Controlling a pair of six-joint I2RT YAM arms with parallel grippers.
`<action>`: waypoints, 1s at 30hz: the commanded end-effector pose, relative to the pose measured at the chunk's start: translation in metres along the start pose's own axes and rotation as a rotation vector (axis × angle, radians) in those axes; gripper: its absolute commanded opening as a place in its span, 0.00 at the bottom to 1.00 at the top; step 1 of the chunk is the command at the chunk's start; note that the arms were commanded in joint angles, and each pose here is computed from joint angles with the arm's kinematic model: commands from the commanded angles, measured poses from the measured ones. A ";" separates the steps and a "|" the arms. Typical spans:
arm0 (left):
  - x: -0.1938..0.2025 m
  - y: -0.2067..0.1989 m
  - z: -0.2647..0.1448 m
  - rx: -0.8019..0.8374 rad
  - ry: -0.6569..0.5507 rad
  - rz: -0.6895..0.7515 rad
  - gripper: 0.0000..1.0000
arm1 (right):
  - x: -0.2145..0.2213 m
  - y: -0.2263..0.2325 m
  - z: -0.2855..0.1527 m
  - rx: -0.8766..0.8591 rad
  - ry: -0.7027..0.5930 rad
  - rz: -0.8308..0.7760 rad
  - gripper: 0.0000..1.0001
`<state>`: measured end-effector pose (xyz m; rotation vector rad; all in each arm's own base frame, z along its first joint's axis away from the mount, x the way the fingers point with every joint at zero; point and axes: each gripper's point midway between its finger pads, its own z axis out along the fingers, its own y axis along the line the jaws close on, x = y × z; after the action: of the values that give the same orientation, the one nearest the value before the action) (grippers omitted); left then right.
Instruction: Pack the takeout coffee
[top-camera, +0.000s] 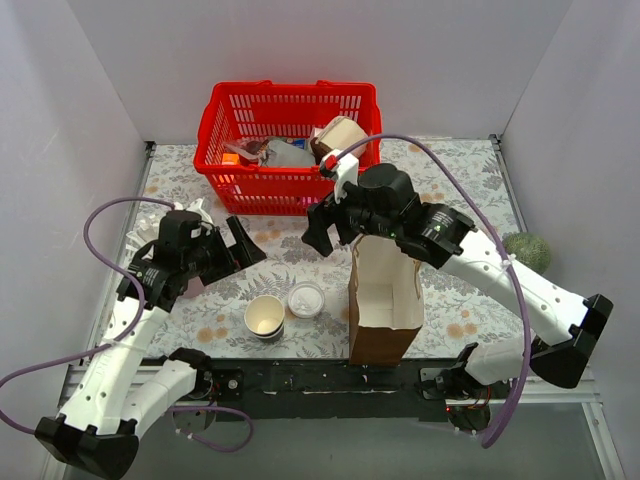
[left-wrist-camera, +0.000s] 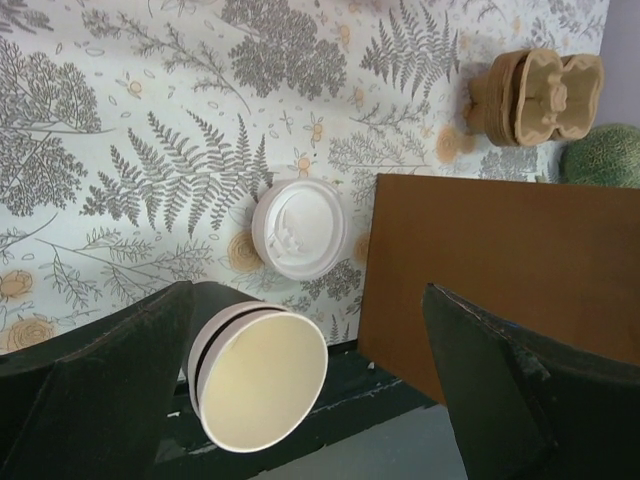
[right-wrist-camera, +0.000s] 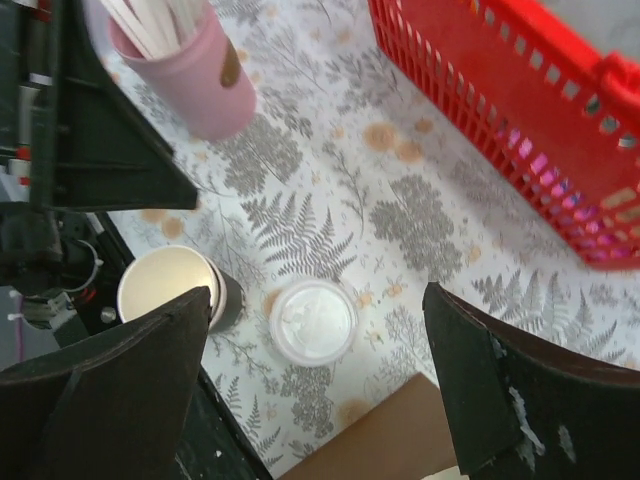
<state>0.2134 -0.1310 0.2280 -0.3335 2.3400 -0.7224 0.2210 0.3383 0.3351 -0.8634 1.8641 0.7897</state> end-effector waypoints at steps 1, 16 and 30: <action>0.025 0.009 -0.002 0.002 0.087 0.006 0.98 | 0.015 -0.017 0.009 0.135 0.022 0.036 0.94; 0.082 0.045 0.003 -0.077 0.324 0.039 0.63 | 0.009 -0.036 0.043 0.264 0.067 -0.042 0.94; 0.084 0.055 0.010 -0.107 0.330 0.065 0.36 | 0.008 -0.020 0.048 0.224 0.096 -0.052 0.94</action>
<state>0.1531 -0.1266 0.1509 -0.2222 2.6871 -0.6865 0.2621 0.3594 0.2970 -0.8181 1.9850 0.4845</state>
